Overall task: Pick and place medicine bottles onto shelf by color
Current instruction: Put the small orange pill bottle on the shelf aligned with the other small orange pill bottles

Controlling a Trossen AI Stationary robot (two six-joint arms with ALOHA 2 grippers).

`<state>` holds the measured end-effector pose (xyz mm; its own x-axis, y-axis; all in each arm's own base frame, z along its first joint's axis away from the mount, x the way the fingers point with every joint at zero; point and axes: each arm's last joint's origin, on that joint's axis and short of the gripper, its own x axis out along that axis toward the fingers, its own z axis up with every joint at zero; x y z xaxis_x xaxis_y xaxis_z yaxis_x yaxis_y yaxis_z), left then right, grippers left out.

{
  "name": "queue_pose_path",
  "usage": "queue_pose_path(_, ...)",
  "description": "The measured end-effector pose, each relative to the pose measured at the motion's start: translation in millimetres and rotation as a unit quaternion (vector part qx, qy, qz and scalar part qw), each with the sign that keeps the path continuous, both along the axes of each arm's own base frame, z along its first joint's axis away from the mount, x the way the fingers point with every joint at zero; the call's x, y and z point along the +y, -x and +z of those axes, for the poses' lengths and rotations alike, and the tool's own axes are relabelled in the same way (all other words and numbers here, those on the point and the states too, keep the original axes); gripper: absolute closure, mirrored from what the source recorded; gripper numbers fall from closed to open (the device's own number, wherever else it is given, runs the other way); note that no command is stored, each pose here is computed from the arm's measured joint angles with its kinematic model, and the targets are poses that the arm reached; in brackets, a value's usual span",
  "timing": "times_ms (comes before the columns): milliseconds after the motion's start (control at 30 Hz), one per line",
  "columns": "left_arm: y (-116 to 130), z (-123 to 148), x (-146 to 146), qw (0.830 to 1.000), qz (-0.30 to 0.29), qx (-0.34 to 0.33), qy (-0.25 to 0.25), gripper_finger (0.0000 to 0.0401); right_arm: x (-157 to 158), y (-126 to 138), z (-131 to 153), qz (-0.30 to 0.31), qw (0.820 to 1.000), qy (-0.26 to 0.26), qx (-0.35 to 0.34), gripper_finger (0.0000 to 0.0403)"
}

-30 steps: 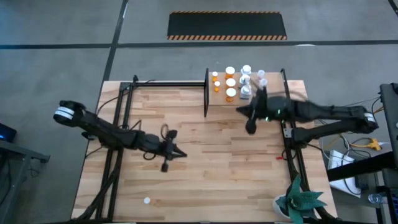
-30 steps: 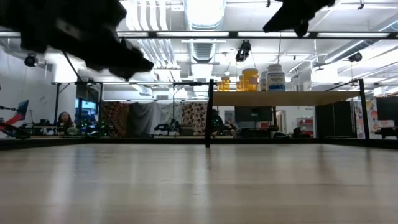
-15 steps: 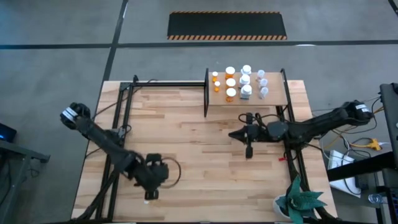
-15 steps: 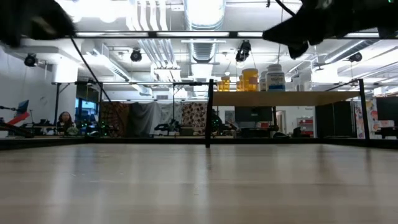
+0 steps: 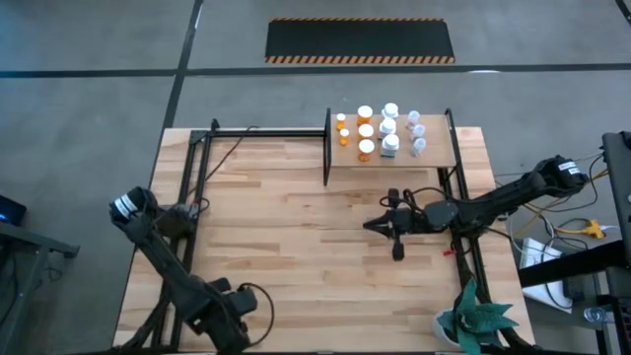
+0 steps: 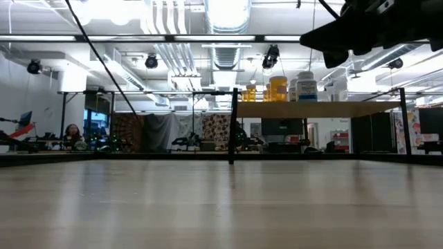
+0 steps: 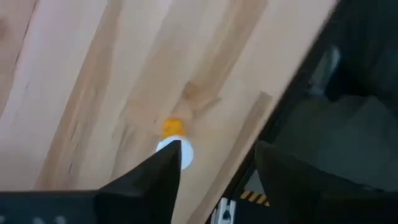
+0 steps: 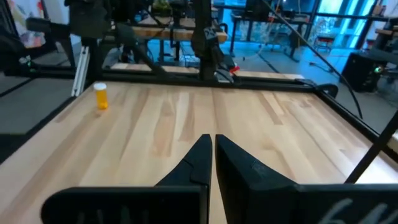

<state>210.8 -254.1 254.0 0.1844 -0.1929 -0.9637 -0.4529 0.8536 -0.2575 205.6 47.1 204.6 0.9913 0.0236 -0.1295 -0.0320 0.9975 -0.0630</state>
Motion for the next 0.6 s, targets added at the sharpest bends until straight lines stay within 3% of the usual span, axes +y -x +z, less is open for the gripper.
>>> queue_pose_path(267, 16.5, -23.8, -11.5, 0.996, -0.001, 0.062, -0.066, 0.0195, 1.8, 0.5, 0.5, 0.005, 1.0, 0.002, 0.0, 0.0392)
queue_pose_path(600, 20.4, -34.6, -10.3, 0.994, 0.01, 0.053, -0.094, 0.0196, 2.6, -0.9, 0.9, 0.006, 1.0, 0.002, 0.002, 0.0392)
